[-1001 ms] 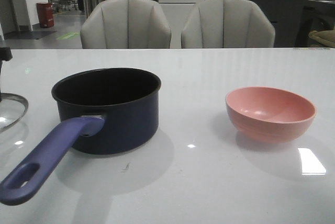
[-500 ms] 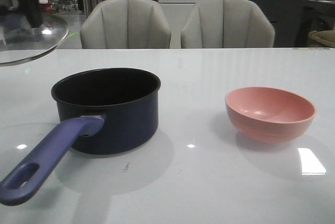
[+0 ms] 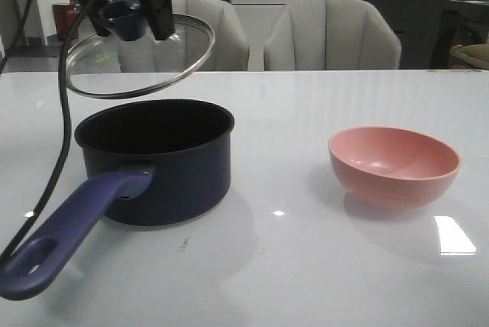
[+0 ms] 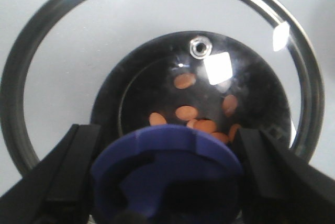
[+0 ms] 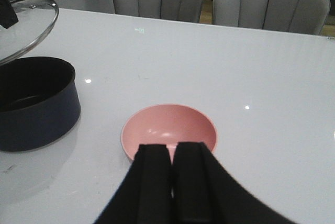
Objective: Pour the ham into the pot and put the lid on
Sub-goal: 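Move the lid over the saucepan and lower it onto the rim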
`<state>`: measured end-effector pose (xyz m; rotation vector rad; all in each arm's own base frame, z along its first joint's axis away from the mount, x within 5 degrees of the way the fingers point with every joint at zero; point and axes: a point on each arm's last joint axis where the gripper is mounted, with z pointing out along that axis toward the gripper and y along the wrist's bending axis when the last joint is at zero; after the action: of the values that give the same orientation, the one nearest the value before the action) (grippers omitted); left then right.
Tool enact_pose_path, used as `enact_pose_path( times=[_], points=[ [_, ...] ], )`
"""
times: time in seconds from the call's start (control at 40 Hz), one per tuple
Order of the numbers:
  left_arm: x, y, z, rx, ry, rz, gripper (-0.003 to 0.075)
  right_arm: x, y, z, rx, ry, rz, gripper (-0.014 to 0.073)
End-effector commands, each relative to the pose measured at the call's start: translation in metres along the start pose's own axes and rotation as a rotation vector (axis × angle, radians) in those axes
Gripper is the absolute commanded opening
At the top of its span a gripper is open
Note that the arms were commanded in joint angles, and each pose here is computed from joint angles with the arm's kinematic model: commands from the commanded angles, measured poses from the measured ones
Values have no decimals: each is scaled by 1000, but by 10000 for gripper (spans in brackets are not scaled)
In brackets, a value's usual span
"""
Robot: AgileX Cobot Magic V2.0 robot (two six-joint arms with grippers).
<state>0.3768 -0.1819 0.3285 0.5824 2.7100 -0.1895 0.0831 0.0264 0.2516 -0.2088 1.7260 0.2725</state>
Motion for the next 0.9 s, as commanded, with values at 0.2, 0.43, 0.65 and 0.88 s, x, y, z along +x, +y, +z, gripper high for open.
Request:
enact_pose_path(
  times=[0.2, 0.43, 0.65, 0.88],
  points=[
    [11, -16, -15, 18, 4, 35, 208, -15, -2, -2, 22, -92, -3, 148],
    [13, -16, -10, 17, 23, 35, 208, -15, -2, -2, 22, -92, -3, 148],
    [13, -16, -10, 17, 20, 35, 208, -15, -2, -2, 22, -92, -3, 148],
    [12, -16, 9, 19, 63, 32, 208, -15, -2, -2, 22, -92, -3, 148]
  ],
)
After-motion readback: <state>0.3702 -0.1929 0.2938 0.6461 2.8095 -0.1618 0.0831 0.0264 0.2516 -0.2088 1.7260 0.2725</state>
